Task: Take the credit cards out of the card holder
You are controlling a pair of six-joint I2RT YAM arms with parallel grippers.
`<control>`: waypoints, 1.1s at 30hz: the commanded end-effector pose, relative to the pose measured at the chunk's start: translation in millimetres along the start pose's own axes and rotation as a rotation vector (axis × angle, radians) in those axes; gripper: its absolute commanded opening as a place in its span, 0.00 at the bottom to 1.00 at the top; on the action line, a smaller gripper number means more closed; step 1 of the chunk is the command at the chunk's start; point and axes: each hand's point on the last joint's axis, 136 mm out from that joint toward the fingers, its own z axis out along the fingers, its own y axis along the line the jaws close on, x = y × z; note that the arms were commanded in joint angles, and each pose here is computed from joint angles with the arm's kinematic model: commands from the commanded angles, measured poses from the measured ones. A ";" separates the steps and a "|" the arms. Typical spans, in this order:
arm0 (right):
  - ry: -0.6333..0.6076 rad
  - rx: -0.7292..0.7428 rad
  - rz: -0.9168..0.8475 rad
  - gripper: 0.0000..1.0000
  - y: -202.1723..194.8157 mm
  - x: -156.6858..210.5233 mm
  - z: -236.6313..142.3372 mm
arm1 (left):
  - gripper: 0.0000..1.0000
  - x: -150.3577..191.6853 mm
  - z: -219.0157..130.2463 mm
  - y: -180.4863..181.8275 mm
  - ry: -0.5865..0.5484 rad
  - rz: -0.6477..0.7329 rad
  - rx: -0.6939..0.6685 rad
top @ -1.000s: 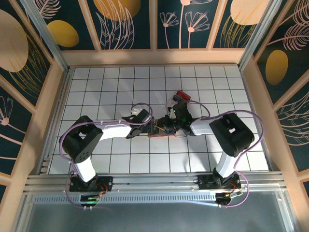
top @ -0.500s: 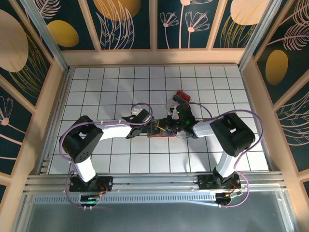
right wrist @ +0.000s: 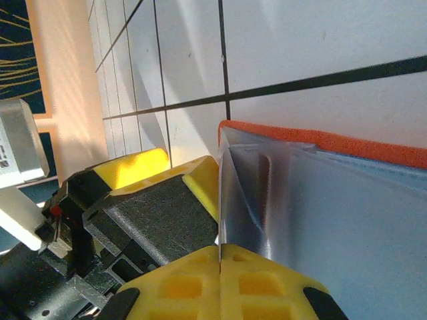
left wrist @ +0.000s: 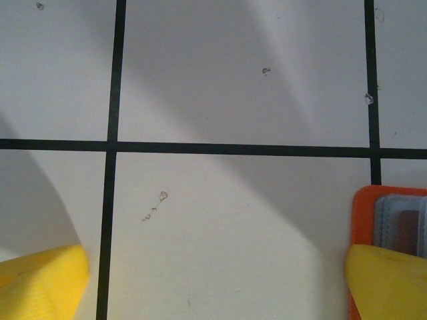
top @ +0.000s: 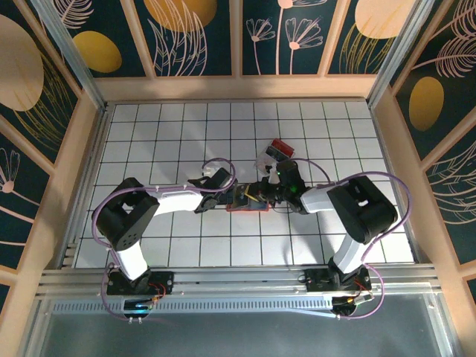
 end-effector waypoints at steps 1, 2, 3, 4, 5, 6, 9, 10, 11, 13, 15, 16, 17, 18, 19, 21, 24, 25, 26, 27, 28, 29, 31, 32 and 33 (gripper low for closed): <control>-0.046 0.015 -0.040 0.00 6.3 -11.4 -11.6 | 0.99 27.0 16.5 19.5 0.093 0.035 -0.072; -0.051 0.041 -0.044 0.00 3.4 -12.4 -13.0 | 0.99 27.2 17.0 20.8 0.093 0.035 -0.075; -0.057 0.064 -0.049 0.00 0.8 -13.5 -14.1 | 0.99 27.1 17.0 21.4 0.094 0.032 -0.076; -0.063 0.088 -0.054 0.00 -1.6 -15.0 -15.5 | 0.99 27.0 17.2 21.4 0.093 0.033 -0.076; -0.070 0.113 -0.059 0.00 -3.8 -16.7 -16.9 | 0.99 26.6 17.7 22.7 0.092 0.029 -0.078; -0.074 0.132 -0.065 0.00 -5.6 -17.6 -18.3 | 0.99 26.4 17.5 23.2 0.092 0.028 -0.078; -0.086 0.182 -0.077 0.00 -9.3 -20.5 -22.4 | 0.99 24.8 17.1 23.0 0.088 0.027 -0.076; -0.091 0.194 -0.083 0.00 -9.3 -21.8 -24.0 | 0.99 23.5 16.8 22.4 0.086 0.027 -0.074; -0.093 0.207 -0.087 0.00 -10.2 -22.6 -25.2 | 0.99 23.6 17.0 23.0 0.086 0.027 -0.076; -0.102 0.221 -0.098 0.00 -9.1 -24.7 -27.7 | 0.99 22.6 17.2 23.5 0.084 0.026 -0.078; -0.108 0.234 -0.106 0.00 -8.5 -26.0 -30.0 | 0.99 21.5 17.4 23.9 0.081 0.027 -0.080; -0.112 0.241 -0.109 0.00 -8.2 -27.0 -31.3 | 0.99 20.8 17.4 24.1 0.079 0.026 -0.081; -0.114 0.248 -0.110 0.00 -8.5 -27.2 -32.3 | 0.99 20.3 17.8 24.6 0.078 0.027 -0.082; -0.117 0.253 -0.113 0.00 -8.6 -27.7 -33.3 | 0.99 19.2 18.0 24.5 0.076 0.025 -0.083; -0.120 0.255 -0.114 0.00 -8.3 -28.1 -34.4 | 0.99 18.6 18.5 24.4 0.076 0.025 -0.082; -0.120 0.255 -0.118 0.00 -6.7 -27.8 -35.5 | 0.99 16.8 18.9 23.9 0.072 0.025 -0.083; -0.120 0.261 -0.122 0.00 -6.3 -27.6 -37.2 | 0.99 14.9 19.6 23.3 0.070 0.026 -0.083; -0.122 0.264 -0.124 0.00 -5.6 -27.8 -38.2 | 0.99 14.9 20.1 24.0 0.071 0.026 -0.085; -0.123 0.264 -0.130 0.00 -4.5 -28.2 -39.0 | 0.99 14.8 20.2 24.1 0.070 0.027 -0.085; -0.126 0.266 -0.133 0.00 -3.1 -28.7 -40.3 | 0.99 14.2 19.7 23.7 0.069 0.027 -0.083; -0.130 0.266 -0.143 0.00 -0.5 -29.8 -42.0 | 0.99 13.4 19.5 24.2 0.067 0.026 -0.084; -0.132 0.269 -0.151 0.00 1.6 -30.5 -43.5 | 0.99 13.3 19.5 24.3 0.066 0.027 -0.085; -0.149 0.276 -0.185 0.00 10.0 -35.9 -48.8 | 0.99 11.6 19.0 23.9 0.060 0.027 -0.083; -0.158 0.281 -0.203 0.00 14.6 -38.8 -51.5 | 0.99 11.0 19.0 23.3 0.058 0.028 -0.081; -0.172 0.293 -0.226 0.00 19.1 -43.2 -55.3 | 0.99 9.5 19.2 22.9 0.054 0.030 -0.079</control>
